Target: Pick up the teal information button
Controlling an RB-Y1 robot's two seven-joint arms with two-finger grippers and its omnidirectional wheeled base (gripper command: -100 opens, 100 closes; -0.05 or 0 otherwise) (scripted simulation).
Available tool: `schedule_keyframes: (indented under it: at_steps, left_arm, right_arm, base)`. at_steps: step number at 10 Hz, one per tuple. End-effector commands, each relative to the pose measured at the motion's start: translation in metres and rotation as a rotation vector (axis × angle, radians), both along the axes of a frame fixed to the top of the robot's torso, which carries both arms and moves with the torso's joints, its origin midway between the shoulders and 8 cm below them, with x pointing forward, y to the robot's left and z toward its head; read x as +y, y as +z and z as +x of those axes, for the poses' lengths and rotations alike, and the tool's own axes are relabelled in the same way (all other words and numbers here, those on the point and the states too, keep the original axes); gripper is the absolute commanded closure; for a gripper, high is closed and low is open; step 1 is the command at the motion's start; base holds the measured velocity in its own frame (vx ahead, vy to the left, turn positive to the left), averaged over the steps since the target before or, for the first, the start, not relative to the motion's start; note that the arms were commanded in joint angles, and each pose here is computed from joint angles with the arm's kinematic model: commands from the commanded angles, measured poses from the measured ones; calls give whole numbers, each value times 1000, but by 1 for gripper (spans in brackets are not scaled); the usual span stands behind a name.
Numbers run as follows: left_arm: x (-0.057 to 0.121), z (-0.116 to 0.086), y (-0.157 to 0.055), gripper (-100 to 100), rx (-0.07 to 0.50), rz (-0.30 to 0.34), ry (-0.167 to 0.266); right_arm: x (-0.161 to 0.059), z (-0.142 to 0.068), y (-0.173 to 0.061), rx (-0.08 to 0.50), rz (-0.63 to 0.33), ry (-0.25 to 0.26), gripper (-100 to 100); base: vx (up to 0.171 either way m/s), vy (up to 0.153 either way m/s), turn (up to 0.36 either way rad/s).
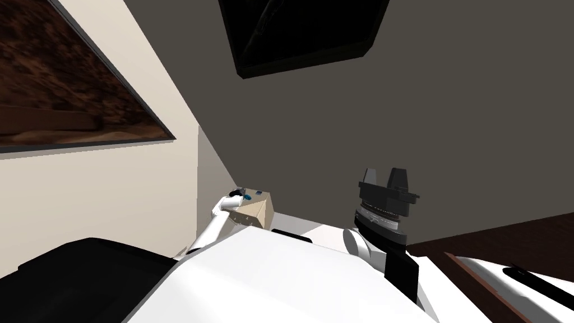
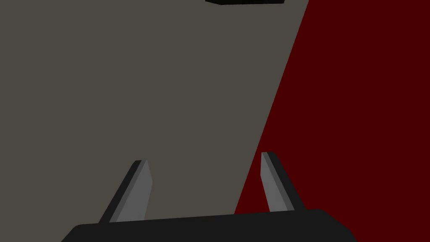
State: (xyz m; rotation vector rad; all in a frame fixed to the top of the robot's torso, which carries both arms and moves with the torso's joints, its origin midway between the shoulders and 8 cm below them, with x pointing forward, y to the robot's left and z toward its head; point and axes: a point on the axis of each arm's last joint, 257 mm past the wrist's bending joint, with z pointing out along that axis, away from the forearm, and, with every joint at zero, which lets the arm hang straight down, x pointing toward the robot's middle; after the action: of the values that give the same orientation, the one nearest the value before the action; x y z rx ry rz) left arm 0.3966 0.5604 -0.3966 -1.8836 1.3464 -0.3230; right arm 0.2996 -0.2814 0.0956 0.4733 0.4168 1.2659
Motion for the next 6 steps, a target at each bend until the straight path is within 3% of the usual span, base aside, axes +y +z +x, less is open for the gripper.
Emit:
schedule_keyframes:
  at_steps: [1, 4, 6]
  left_arm:
    - [4, -12, -15, -100, 55, -17, 20]
    - [14, -22, -31, -100, 154, -43, 50]
    - [15, -32, -43, -100, 186, -57, 63]
  right_arm:
    - [0, 0, 0, 0, 0, 0, 0]
    - [0, 0, 0, 0, 0, 0, 0]
    - [0, 0, 0, 0, 0, 0, 0]
  base:
    - [-2, 27, -100]
    - [-4, 36, -160]
    - [-4, 32, -36]
